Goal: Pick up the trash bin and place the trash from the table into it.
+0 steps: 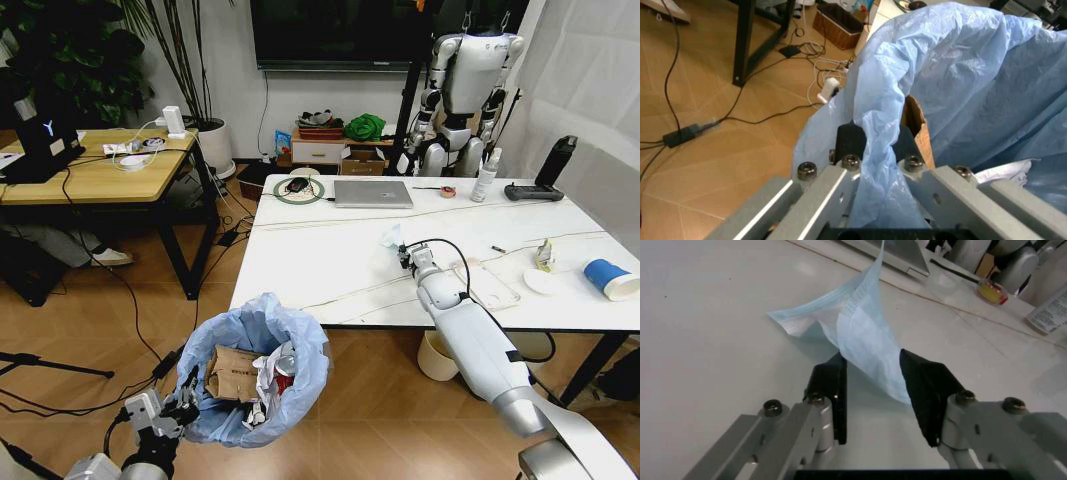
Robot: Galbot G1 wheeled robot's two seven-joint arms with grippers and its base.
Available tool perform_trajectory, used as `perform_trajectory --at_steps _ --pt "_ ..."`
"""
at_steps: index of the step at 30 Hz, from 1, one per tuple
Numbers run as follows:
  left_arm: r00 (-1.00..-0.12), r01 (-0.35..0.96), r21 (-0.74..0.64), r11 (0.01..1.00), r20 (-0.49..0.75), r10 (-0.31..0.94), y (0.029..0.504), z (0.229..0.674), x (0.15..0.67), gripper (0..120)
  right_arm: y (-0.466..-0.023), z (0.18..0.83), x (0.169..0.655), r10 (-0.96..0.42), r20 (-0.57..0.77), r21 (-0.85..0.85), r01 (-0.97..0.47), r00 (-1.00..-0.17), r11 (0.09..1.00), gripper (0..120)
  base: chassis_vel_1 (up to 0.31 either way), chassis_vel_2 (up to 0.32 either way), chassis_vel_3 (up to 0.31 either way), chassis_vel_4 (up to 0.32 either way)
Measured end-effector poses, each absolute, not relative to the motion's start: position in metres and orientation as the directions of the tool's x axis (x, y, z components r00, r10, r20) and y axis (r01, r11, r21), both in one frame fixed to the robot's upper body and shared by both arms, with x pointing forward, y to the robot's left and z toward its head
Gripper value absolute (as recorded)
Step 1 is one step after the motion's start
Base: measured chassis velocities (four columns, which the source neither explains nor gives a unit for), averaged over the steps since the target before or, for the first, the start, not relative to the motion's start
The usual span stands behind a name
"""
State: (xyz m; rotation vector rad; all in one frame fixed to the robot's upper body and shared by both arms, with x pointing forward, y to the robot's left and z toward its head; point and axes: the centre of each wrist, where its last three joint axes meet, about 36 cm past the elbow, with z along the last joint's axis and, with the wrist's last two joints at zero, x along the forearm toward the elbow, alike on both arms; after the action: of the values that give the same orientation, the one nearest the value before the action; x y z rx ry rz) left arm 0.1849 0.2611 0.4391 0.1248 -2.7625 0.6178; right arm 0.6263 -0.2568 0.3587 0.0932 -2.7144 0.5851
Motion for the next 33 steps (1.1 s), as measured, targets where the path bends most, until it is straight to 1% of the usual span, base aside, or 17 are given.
perform_trajectory --at_steps 5,6,8,13,16,17,19,20,21,22,23,24,26,27,31,32,33 --pt "-0.949 -0.150 -0.401 0.904 0.315 -0.018 0.261 0.438 0.185 0 -0.254 0.357 0.625 0.000 0.368 -0.369 -0.146 -0.930 0.918 6 0.000 0.000 0.000 0.000" --pt "-0.949 -0.150 -0.401 0.904 0.315 -0.018 0.261 0.438 0.185 0 -0.254 0.357 0.625 0.000 0.368 -0.369 -0.146 -0.930 0.918 6 0.000 0.000 0.000 0.000" --pt "-0.949 -0.150 -0.402 0.903 0.315 -0.018 0.262 0.438 0.185 0 -0.253 0.357 0.625 -0.004 0.369 -0.362 -0.147 -0.929 0.921 0 0.000 0.000 0.000 0.000" --pt "-0.949 -0.150 -0.403 0.903 0.315 -0.017 0.262 0.437 0.186 0 -0.254 0.369 0.621 -0.047 0.342 -0.296 -0.155 -0.938 0.942 0 0.000 0.000 0.000 0.000" --pt "-0.949 -0.148 -0.402 0.903 0.316 -0.015 0.262 0.436 0.187 0 -0.255 0.402 0.607 -0.174 0.244 -0.124 -0.209 -0.954 0.970 0 0.000 0.000 0.000 0.000" --pt "-0.948 -0.148 -0.402 0.903 0.317 -0.014 0.262 0.436 0.187 0 -0.256 0.421 0.596 -0.253 0.175 -0.041 -0.264 -0.951 0.964 0 0.000 0.000 0.000 0.000" --pt "-0.948 -0.148 -0.402 0.904 0.318 -0.014 0.262 0.435 0.186 0 -0.263 0.448 0.573 -0.374 0.081 0.042 -0.372 -0.924 0.927 0 0.000 0.000 0.000 0.000" --pt "-0.948 -0.148 -0.402 0.904 0.318 -0.014 0.262 0.435 0.186 0 -0.263 0.448 0.573 -0.374 0.081 0.042 -0.372 -0.924 0.927 0 0.000 0.000 0.000 0.000" --pt "-0.947 -0.148 -0.401 0.904 0.320 -0.014 0.262 0.435 0.186 0 -0.262 0.465 0.553 -0.457 0.021 0.076 -0.454 -0.889 0.888 0 0.000 0.000 0.000 0.000" --pt "-0.947 -0.148 -0.401 0.904 0.320 -0.014 0.262 0.435 0.186 0 -0.262 0.465 0.553 -0.457 0.021 0.076 -0.454 -0.889 0.888 0 0.000 0.000 0.000 0.000" --pt "-0.947 -0.148 -0.400 0.904 0.321 -0.013 0.263 0.435 0.187 0 -0.251 0.483 0.519 -0.575 -0.057 0.094 -0.578 -0.816 0.811 0 0.000 0.000 0.000 0.000" --pt "-0.947 -0.148 -0.400 0.904 0.320 -0.013 0.263 0.434 0.187 0 -0.239 0.488 0.495 -0.642 -0.088 0.109 -0.648 -0.762 0.754 0 0.000 0.000 0.000 0.000" --pt "-0.948 -0.148 -0.400 0.904 0.318 -0.015 0.264 0.434 0.188 0 -0.218 0.491 0.460 -0.728 -0.110 0.142 -0.736 -0.677 0.662 0 0.000 0.000 0.000 0.000" --pt "-0.948 -0.148 -0.400 0.904 0.318 -0.015 0.264 0.434 0.188 0 -0.218 0.491 0.460 -0.728 -0.110 0.142 -0.736 -0.677 0.662 0 0.000 0.000 0.000 0.000" --pt "-0.948 -0.151 -0.401 0.903 0.318 -0.017 0.264 0.434 0.189 0 -0.173 0.486 0.394 -0.858 -0.133 0.181 -0.863 -0.496 0.471 0 0.000 0.000 0.000 0.000" --pt "-0.947 -0.153 -0.401 0.903 0.320 -0.018 0.264 0.434 0.188 0 -0.165 0.481 0.382 -0.877 -0.131 0.187 -0.880 -0.462 0.436 0 0.000 0.000 0.000 0.000" --pt "-0.947 -0.153 -0.401 0.903 0.320 -0.018 0.264 0.434 0.188 0 -0.165 0.481 0.382 -0.877 -0.131 0.187 -0.880 -0.462 0.436 0 0.000 0.000 0.000 0.000"
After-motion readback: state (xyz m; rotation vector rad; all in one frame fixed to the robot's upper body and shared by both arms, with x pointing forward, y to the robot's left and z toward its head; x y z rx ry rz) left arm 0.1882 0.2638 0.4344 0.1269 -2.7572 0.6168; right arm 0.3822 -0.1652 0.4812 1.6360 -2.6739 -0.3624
